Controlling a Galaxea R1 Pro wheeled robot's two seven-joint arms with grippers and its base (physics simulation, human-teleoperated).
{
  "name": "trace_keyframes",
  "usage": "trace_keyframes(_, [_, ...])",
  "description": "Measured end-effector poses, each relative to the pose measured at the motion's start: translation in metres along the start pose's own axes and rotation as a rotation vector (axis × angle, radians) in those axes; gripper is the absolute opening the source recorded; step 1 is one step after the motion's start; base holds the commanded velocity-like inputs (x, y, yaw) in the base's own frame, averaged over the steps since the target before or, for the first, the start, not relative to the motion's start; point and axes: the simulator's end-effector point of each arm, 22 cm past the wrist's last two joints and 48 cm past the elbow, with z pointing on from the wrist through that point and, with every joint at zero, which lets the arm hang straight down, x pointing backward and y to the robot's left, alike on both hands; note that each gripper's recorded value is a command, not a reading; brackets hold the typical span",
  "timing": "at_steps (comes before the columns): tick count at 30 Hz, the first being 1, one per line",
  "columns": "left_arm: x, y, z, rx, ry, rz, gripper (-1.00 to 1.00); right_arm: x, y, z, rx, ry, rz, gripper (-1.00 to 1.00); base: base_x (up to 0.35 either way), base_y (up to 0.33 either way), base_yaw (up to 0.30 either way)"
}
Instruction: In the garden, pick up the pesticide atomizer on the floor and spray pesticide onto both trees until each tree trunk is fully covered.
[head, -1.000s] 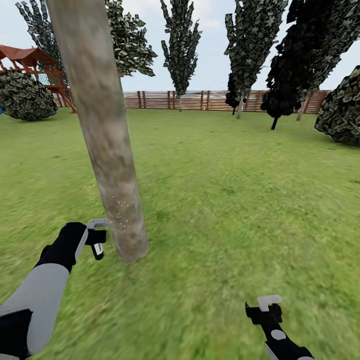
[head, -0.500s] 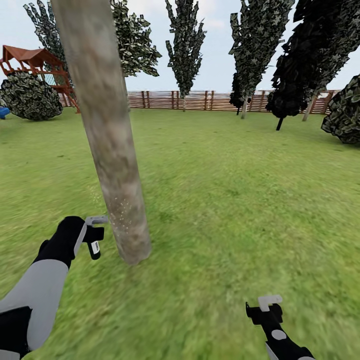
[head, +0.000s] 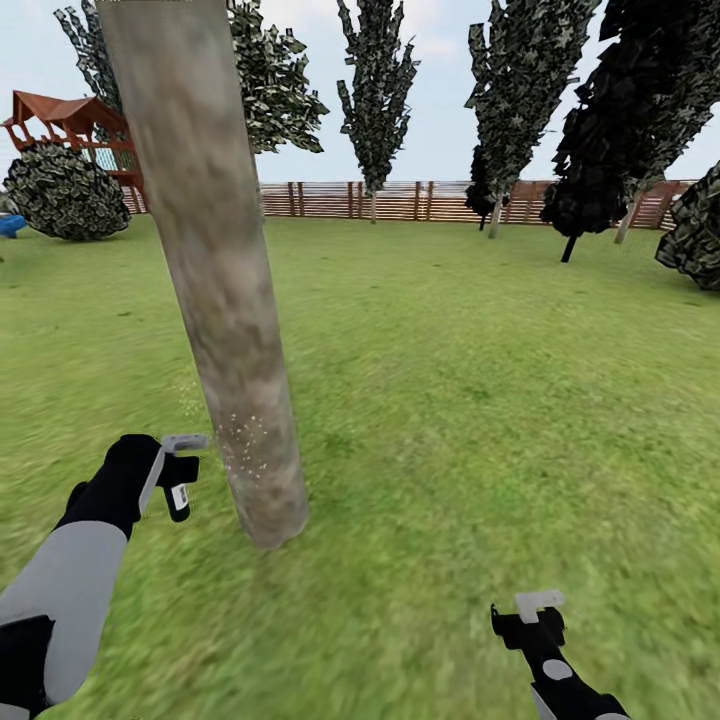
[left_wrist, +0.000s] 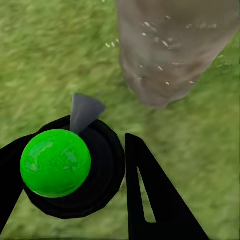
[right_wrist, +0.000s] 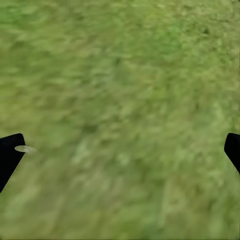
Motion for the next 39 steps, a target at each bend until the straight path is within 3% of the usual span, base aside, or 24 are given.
trace_keyframes(7, [0.000, 0.002, 0.000, -0.002, -0.001, -0.001, -1.00, 0.000, 0.000, 0.000, 0.000, -0.001, 0.000, 1.00, 0.091, -0.117, 0.086])
trace_keyframes(39, [-0.008, 0.001, -0.003, 0.001, -0.011, -0.005, -1.00, 0.000, 0.000, 0.000, -0.002, 0.000, -0.001, 1.00, -0.016, -0.274, 0.008])
